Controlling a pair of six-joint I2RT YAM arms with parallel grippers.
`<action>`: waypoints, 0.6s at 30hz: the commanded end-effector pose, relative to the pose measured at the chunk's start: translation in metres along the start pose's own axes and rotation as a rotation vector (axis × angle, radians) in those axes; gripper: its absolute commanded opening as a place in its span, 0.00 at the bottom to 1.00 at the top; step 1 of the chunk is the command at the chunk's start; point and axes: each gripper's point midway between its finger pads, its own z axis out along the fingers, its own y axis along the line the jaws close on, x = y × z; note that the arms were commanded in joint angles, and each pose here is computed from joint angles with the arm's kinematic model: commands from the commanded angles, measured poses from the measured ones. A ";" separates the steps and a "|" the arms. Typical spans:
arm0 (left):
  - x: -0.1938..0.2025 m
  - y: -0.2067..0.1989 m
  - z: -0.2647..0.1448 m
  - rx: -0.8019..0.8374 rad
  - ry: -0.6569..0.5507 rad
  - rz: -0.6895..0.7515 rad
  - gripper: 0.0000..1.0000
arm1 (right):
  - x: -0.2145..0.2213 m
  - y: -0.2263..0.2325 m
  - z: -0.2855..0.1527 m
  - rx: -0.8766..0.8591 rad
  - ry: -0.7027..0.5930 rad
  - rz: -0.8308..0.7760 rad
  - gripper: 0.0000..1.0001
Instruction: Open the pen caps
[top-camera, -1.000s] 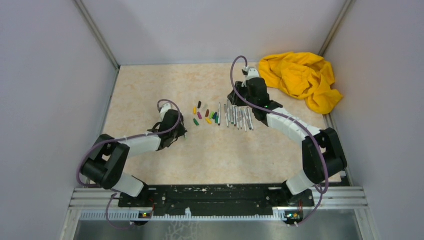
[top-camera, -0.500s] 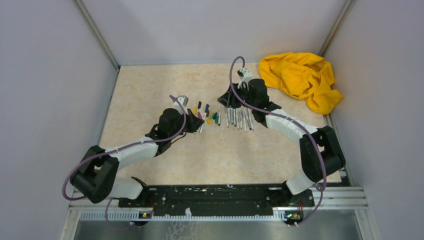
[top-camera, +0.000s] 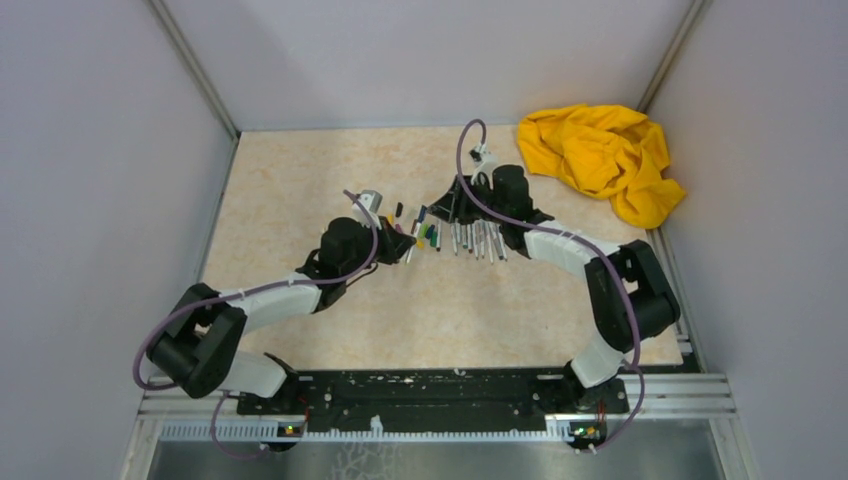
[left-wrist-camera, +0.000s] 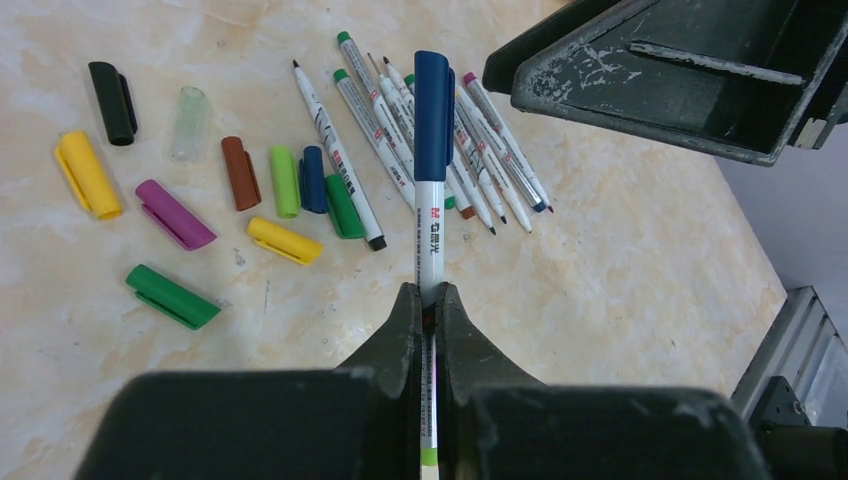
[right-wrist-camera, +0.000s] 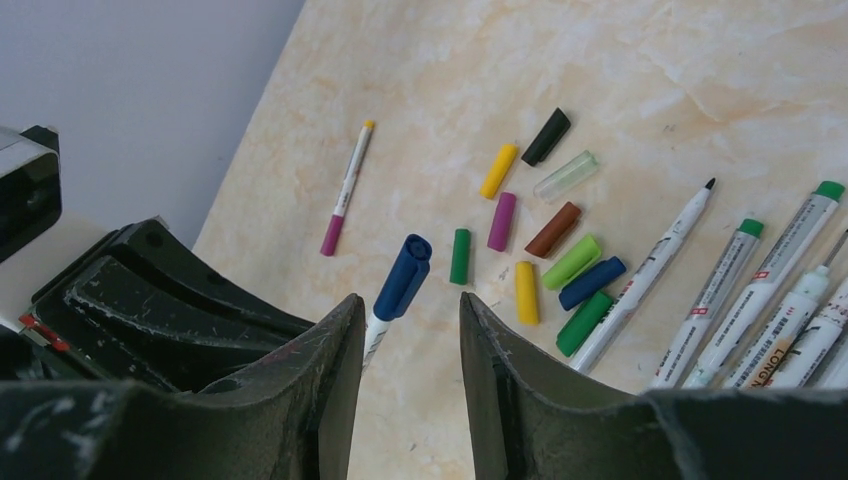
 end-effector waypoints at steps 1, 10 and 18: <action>-0.007 -0.016 0.004 0.070 -0.034 -0.006 0.00 | -0.009 0.014 0.006 -0.076 -0.036 -0.012 0.40; -0.009 -0.025 0.007 0.108 -0.044 -0.030 0.00 | -0.003 0.014 0.012 -0.099 -0.027 0.006 0.40; -0.012 -0.032 0.008 0.136 -0.051 -0.061 0.00 | 0.000 0.013 0.014 -0.113 -0.022 0.015 0.40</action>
